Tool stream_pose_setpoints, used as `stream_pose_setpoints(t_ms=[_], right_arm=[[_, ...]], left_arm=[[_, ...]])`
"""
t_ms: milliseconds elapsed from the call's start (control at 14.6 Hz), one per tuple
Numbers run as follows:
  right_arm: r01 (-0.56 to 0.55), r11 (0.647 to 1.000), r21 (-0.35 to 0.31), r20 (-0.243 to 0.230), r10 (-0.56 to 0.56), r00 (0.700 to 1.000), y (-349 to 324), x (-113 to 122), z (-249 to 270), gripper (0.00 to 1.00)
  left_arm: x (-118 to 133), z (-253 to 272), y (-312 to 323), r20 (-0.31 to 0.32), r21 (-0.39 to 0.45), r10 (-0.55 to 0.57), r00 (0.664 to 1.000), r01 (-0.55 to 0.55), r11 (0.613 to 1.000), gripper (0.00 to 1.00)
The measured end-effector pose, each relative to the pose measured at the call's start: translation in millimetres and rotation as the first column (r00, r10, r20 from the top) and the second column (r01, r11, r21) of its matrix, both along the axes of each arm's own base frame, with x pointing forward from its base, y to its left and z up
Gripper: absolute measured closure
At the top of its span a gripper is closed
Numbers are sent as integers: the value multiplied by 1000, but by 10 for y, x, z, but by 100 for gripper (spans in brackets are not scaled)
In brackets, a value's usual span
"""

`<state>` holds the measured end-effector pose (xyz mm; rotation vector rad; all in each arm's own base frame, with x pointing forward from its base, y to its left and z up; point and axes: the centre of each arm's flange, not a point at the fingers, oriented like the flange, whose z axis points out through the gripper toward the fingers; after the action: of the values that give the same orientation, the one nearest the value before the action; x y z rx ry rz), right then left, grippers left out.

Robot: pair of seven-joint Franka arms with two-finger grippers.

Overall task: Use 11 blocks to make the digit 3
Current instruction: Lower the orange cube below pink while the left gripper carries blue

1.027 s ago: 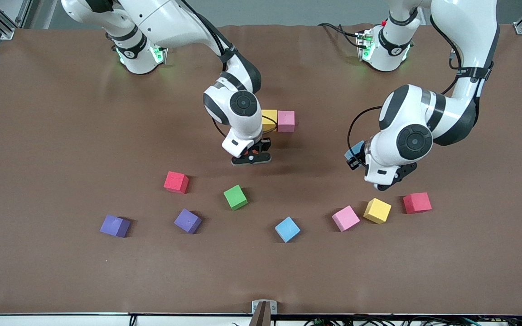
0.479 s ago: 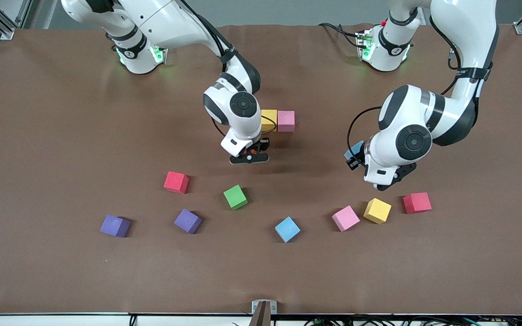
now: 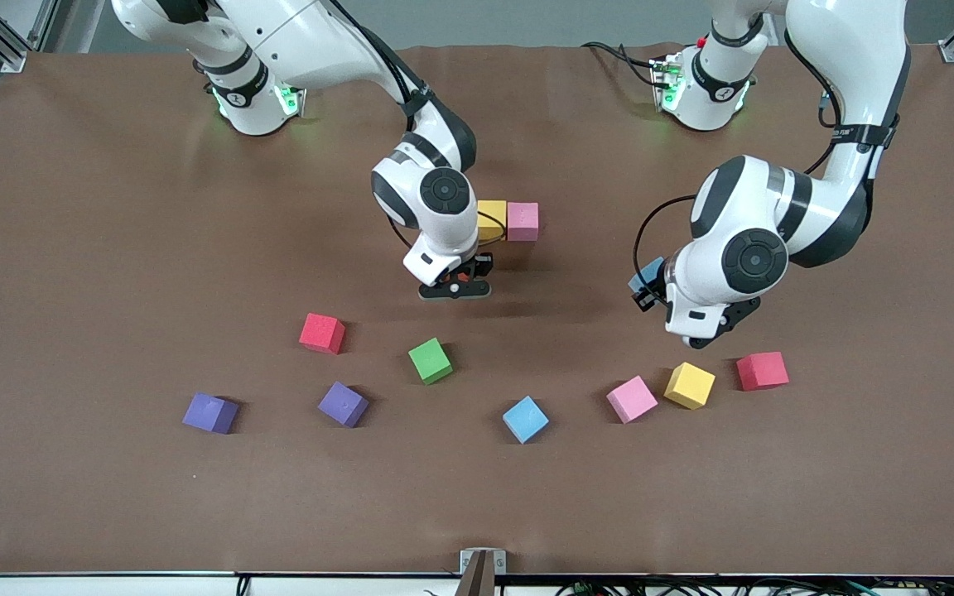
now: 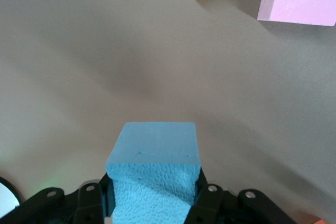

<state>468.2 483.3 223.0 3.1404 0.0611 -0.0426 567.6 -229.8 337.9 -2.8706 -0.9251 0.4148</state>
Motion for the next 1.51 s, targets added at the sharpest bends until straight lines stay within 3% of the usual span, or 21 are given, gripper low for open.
stream_pose_setpoints(t_ms=[1507], right_arm=[[7,1000,5,-5,-7,1000,4,-4,-1,45]], left_arm=[[-3,11,-229,-6,-2,120,993,-120,993,45]])
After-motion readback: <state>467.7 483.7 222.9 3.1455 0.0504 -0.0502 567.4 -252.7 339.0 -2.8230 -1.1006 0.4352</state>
